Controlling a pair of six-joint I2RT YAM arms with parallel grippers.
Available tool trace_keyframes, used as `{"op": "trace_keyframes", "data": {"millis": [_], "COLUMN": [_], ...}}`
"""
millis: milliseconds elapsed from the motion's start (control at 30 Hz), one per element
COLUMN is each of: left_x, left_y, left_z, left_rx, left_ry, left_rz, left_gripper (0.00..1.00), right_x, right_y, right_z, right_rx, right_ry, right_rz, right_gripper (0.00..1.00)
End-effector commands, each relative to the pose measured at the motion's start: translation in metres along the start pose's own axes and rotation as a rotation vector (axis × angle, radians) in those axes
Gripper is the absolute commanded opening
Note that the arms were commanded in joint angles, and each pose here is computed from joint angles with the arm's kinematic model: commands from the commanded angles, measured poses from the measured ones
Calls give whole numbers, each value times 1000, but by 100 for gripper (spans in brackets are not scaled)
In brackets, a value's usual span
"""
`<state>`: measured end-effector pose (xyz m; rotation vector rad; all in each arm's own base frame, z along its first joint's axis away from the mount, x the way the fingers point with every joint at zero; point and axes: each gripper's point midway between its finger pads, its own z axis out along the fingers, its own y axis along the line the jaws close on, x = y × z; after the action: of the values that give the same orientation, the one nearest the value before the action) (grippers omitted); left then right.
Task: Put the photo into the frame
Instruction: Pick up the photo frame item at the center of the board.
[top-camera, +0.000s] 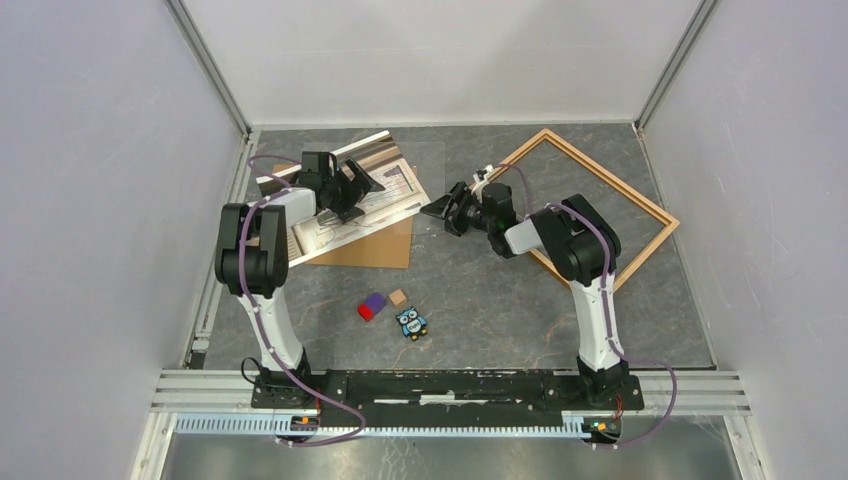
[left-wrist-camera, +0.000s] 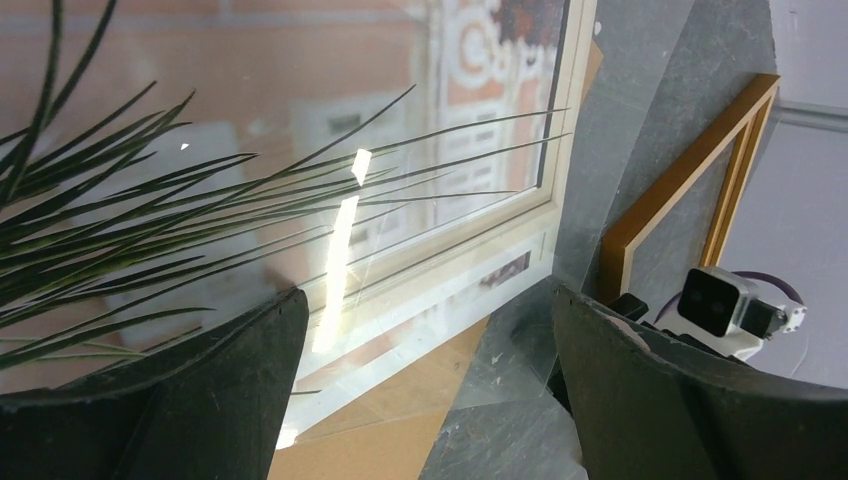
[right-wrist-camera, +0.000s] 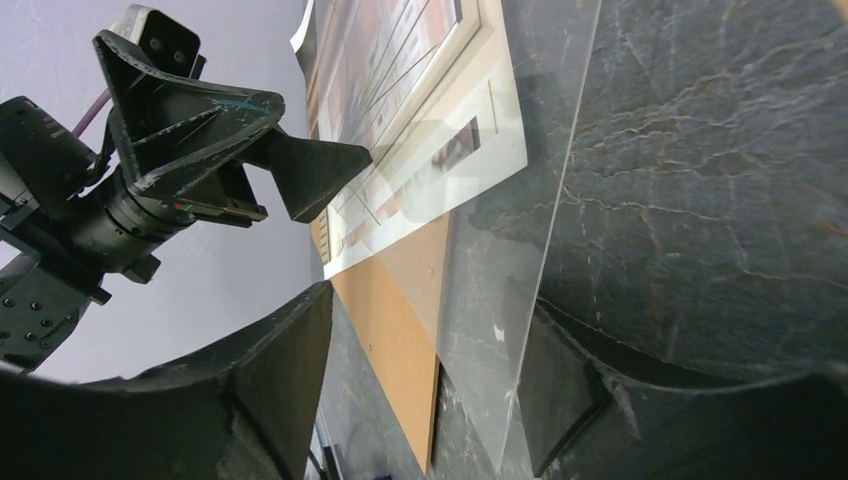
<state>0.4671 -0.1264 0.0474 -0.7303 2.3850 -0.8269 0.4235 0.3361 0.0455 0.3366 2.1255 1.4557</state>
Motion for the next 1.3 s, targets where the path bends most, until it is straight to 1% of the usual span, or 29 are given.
{"op": "trace_keyframes", "data": {"millis": [0, 100, 167, 267, 300, 367, 400, 433, 600, 667, 733, 800, 867, 1000, 1100, 1200, 1267], "left_x": [37, 34, 31, 23, 19, 15, 14, 13, 6, 10, 19, 31, 40, 61, 87, 111, 123], "left_y": [42, 39, 34, 16, 5, -19, -34, -45, -111, -139, -161, -177, -194, -220, -232, -231, -223], "left_z": [14, 13, 10, -1, -8, -23, -32, -41, -101, -126, -145, -158, -171, -202, -218, -224, -221], "left_rx": [-101, -98, -89, -39, -12, 68, 115, 152, 340, 430, 496, 550, 614, 700, 723, 711, 659], "left_ry": [121, 118, 110, 91, 80, 69, 60, 50, -37, -43, -31, -3, -1, 10, 16, 41, 51], "left_rz": [-55, -42, -28, 9, 21, 43, 52, 55, 158, 216, 252, 260, 278, 333, 412, 493, 558], "left_gripper": [100, 100, 100, 100, 100, 100, 100, 100, 100, 100, 100, 100, 100, 100, 100, 100, 100], "right_x": [-13, -18, -19, -20, -20, -19, -19, -20, -34, -44, -56, -68, -78, -109, -127, -136, -139], "right_y": [12, 6, 4, 10, 16, 31, 38, 42, 70, 77, 78, 69, 54, 28, 12, -12, -20], "right_z": [18, 23, 23, 19, 16, 11, 8, 6, -19, -32, -49, -69, -91, -142, -180, -217, -235], "right_rx": [-24, 10, 25, 30, 32, 23, 35, 55, 114, 148, 184, 213, 241, 309, 347, 409, 426], "right_ry": [-67, -71, -72, -73, -67, -56, -53, -57, -98, -127, -166, -204, -243, -381, -458, -526, -552], "right_rz": [-33, -58, -67, -95, -106, -140, -173, -194, -287, -304, -295, -245, -189, -145, -124, -89, -67], "right_gripper": [66, 60, 50, 30, 22, 11, 3, 0, 0, 0, 0, 0, 0, 0, 0, 0, 0]}}
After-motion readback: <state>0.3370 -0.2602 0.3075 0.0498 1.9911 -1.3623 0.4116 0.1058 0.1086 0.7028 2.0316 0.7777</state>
